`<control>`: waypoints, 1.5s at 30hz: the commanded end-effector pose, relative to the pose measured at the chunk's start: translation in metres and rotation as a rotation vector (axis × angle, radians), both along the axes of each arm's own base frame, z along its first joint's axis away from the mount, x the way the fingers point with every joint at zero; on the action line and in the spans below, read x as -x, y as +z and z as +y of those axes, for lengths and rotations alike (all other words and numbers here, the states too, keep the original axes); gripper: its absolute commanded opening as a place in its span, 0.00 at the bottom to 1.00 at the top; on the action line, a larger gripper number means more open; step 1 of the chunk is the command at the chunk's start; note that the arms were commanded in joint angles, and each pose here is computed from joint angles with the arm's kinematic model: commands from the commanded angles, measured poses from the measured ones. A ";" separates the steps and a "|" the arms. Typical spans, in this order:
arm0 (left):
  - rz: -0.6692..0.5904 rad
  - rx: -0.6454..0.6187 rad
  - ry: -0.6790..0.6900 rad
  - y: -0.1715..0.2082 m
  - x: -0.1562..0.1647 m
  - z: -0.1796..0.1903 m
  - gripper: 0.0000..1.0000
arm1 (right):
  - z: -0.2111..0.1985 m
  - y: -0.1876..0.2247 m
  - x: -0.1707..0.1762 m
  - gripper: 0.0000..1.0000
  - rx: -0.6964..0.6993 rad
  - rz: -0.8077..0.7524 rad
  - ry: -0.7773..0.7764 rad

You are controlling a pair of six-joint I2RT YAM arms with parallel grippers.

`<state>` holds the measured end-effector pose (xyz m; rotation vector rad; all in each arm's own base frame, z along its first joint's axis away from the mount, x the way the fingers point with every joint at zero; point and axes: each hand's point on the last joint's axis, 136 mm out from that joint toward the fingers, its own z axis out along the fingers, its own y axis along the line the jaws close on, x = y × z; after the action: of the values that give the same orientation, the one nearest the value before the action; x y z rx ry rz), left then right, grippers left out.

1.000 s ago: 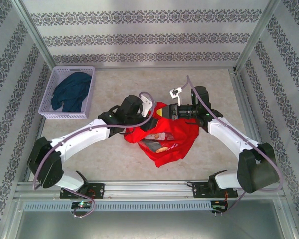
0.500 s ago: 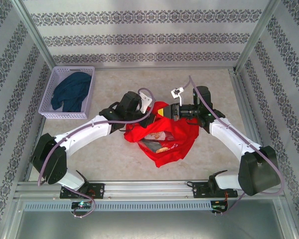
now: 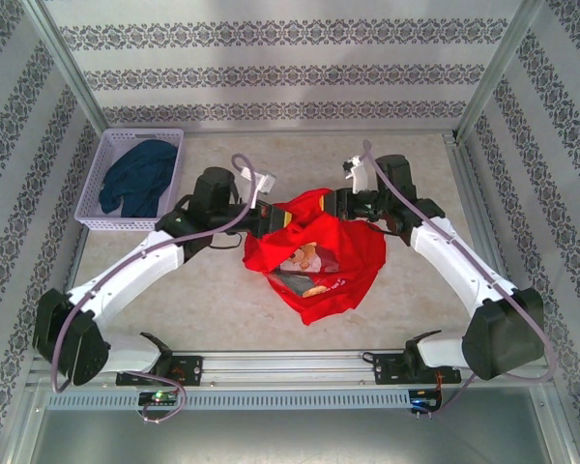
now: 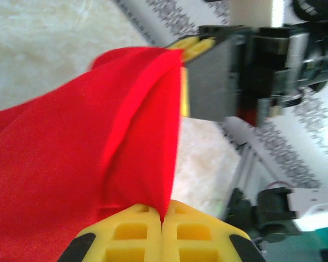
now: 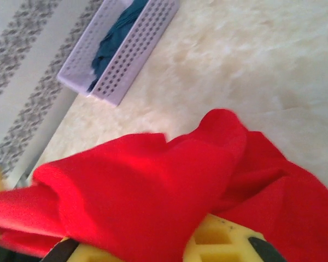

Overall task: Fold the inside-out t-shirt
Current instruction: Adjust the T-shirt at the center of the table.

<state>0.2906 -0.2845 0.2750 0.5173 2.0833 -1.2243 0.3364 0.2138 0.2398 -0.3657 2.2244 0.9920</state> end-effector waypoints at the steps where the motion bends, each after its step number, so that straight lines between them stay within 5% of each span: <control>1: 0.082 0.180 -0.016 0.028 0.004 0.002 0.00 | -0.026 -0.012 -0.013 0.28 0.213 -0.023 -0.131; 8: 0.182 0.259 0.064 0.033 -0.011 0.009 0.00 | -0.017 0.005 0.032 0.44 0.325 -0.228 -0.025; 12: 0.198 0.246 0.112 0.032 -0.014 0.015 0.00 | -0.002 0.007 0.063 0.47 0.279 -0.296 0.046; 23: 0.187 0.251 0.121 0.038 -0.012 0.017 0.00 | 0.038 -0.040 0.052 0.65 0.063 -0.076 -0.099; 28: 0.165 0.240 0.104 0.040 -0.005 0.019 0.00 | 0.039 -0.045 0.027 0.58 0.061 -0.100 -0.154; 34: 0.149 0.309 0.128 0.051 -0.005 0.032 0.00 | 0.038 -0.036 0.009 0.00 -0.104 -0.057 -0.102; 41: 0.267 0.546 0.167 0.076 -0.014 0.048 0.00 | -0.029 -0.063 0.009 0.00 0.323 -0.111 -0.215; 45: 0.289 0.519 0.198 0.068 -0.015 0.050 0.00 | -0.029 -0.048 0.023 0.30 0.396 -0.187 -0.164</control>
<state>0.3076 -0.2396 0.3038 -0.1408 2.0066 -1.6620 0.3235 0.2077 0.1930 -0.3301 2.1990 0.6236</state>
